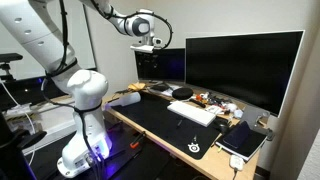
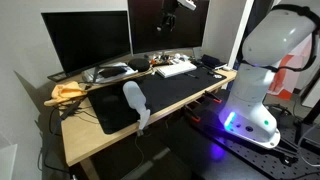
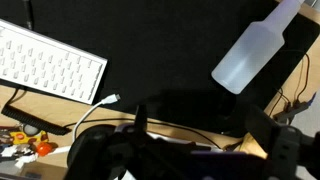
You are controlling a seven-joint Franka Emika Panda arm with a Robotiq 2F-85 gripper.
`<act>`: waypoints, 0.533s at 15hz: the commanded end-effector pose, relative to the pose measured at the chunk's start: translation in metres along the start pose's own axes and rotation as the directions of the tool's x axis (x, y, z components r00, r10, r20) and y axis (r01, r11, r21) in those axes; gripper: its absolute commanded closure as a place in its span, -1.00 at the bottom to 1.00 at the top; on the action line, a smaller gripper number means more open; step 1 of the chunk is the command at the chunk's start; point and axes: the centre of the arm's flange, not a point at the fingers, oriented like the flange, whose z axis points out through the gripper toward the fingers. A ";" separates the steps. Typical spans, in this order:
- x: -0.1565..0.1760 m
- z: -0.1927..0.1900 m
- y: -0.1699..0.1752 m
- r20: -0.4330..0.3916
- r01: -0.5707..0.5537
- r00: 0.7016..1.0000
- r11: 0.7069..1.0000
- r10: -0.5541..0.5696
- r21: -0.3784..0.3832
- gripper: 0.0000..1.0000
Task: Set the spray bottle upright on the table
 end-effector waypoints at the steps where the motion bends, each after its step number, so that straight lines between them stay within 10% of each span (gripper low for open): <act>1: 0.000 0.000 0.000 0.000 0.000 1.000 1.000 0.000 0.000 -1.00; 8: 0.002 0.002 -0.001 -0.008 -0.014 1.000 1.000 0.014 0.001 -1.00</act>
